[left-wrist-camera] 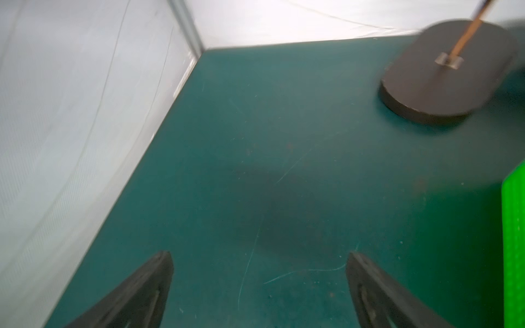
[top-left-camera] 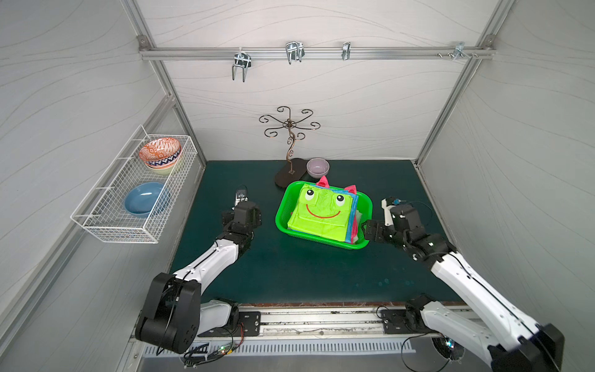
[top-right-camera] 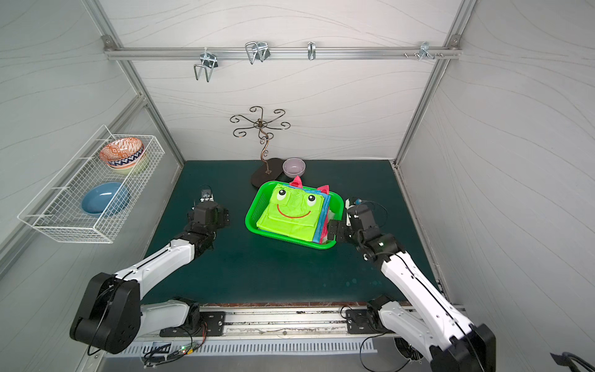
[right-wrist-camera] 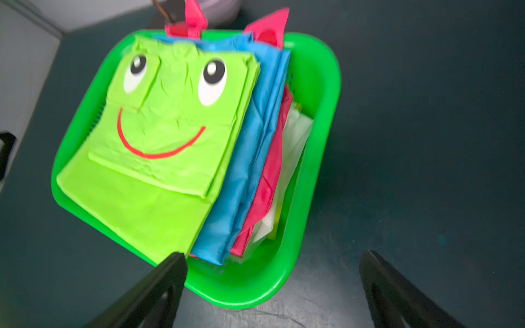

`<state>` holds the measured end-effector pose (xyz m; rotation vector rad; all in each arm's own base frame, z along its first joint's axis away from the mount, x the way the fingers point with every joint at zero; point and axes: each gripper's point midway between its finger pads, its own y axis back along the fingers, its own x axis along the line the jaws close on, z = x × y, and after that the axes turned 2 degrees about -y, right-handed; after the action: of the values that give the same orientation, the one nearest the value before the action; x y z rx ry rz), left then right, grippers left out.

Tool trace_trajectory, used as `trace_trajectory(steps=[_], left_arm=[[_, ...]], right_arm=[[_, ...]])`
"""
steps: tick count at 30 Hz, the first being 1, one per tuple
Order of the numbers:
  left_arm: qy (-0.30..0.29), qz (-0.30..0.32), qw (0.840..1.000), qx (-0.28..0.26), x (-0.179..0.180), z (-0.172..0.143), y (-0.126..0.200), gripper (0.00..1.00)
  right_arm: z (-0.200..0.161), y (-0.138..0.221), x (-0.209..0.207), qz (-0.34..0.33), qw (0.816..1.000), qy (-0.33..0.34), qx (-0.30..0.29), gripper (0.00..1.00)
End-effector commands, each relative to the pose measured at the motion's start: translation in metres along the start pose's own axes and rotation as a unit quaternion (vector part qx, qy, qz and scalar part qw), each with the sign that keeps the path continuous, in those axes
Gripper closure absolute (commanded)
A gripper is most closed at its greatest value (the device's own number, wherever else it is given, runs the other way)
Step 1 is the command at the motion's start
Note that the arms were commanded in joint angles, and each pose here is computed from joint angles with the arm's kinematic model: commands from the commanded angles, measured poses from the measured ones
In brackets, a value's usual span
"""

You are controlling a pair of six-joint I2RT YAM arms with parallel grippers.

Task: Put the folded raincoat in the basket
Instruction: Move the basket to the center of the board, then reset both arms

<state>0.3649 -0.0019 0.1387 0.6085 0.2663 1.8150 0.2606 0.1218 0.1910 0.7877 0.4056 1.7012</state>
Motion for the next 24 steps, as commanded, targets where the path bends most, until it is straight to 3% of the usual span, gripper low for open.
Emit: trace_trajectory(steps=[1, 4, 7, 11, 14, 19, 24], left_arm=[[-0.011, 0.046, 0.993, -0.11, 0.008, 0.059, 0.001, 0.01], [-0.004, 0.045, 0.993, -0.111, 0.005, 0.05, -0.005, 0.01], [0.002, 0.023, 0.993, -0.115, -0.004, 0.04, -0.011, 0.01], [-0.01, -0.01, 0.993, -0.118, -0.014, 0.026, -0.015, 0.0], [-0.007, -0.035, 0.993, -0.117, -0.016, 0.017, -0.019, 0.0], [0.032, -0.054, 0.993, -0.096, -0.009, -0.005, -0.039, 0.0], [0.061, -0.069, 0.991, -0.092, -0.004, -0.013, -0.046, 0.0]], right_arm=[[0.029, 0.012, -0.023, -0.058, 0.993, 0.001, -0.099, 0.01], [0.06, 0.015, -0.023, -0.071, 0.975, 0.064, -0.199, 0.01], [0.082, 0.011, -0.05, -0.131, 0.952, 0.062, -0.268, 0.01], [0.092, -0.013, -0.09, -0.19, 0.953, 0.054, -0.231, 0.01], [0.078, -0.054, -0.069, -0.062, 0.97, 0.154, -0.177, 0.01], [0.052, -0.087, -0.093, -0.082, 0.969, 0.147, -0.18, 0.01], [0.033, -0.123, -0.106, -0.032, 0.972, 0.119, -0.199, 0.01]])
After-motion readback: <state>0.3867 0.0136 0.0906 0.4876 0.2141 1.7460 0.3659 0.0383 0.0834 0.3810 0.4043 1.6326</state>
